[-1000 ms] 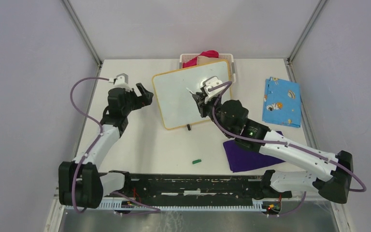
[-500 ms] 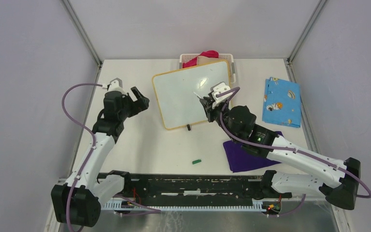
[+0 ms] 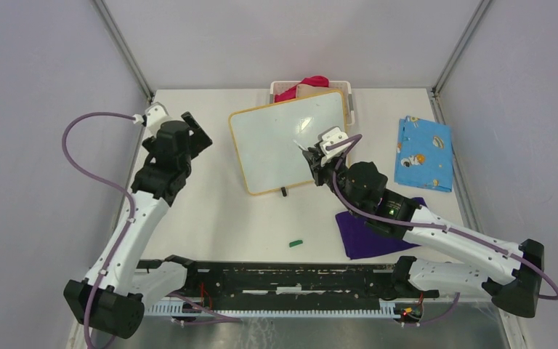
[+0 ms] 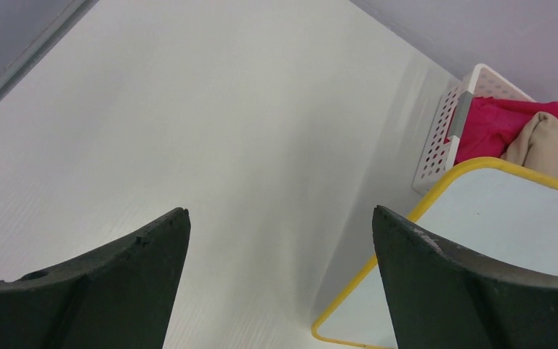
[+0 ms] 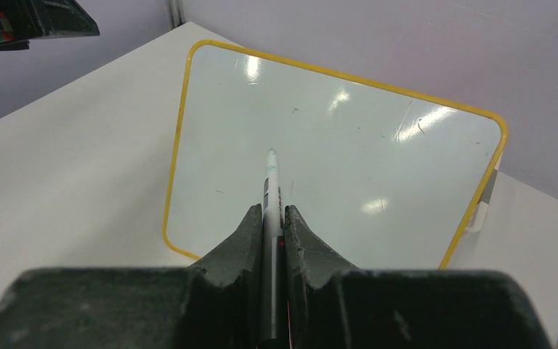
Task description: Write a sentence on the whiteboard
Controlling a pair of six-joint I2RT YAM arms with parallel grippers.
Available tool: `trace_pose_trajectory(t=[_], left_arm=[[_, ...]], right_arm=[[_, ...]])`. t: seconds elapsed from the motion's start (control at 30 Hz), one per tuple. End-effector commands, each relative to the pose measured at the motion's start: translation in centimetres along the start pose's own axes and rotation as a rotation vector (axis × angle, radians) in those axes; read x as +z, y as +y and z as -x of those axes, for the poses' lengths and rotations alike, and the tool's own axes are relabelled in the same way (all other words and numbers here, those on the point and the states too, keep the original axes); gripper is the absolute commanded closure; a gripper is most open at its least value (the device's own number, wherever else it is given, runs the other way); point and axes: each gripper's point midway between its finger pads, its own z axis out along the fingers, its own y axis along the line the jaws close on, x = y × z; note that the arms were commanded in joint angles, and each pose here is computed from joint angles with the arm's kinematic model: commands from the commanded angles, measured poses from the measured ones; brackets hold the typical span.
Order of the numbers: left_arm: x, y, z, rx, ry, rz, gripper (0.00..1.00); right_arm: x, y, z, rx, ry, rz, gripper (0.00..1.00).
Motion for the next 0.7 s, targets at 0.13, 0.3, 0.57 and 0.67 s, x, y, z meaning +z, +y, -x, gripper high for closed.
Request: trace_pose_trajectory(t=[0.13, 0.3, 0.57, 0.67], left_arm=[[1.2, -5.8, -1.3, 0.14, -0.039, -0.376, 0.0], [2.7, -5.3, -4.2, 0.179, 0.009, -0.449, 0.0], [1.6, -6.1, -8.5, 0.315, 0.029, -0.671, 0.0], [1.1, -6.6, -10.1, 0.306, 0.063, -0.8, 0.0]], right_arm=[[-0.5, -0.6, 1.7, 0.009, -0.06, -0.011, 1.0], [-0.5, -0.7, 1.3, 0.002, -0.055, -0.015, 1.0], [-0.3, -0.6, 1.1, -0.01, -0.05, -0.016, 1.0], [-0.2, -0.5, 0.9, -0.012, -0.046, -0.016, 1.0]])
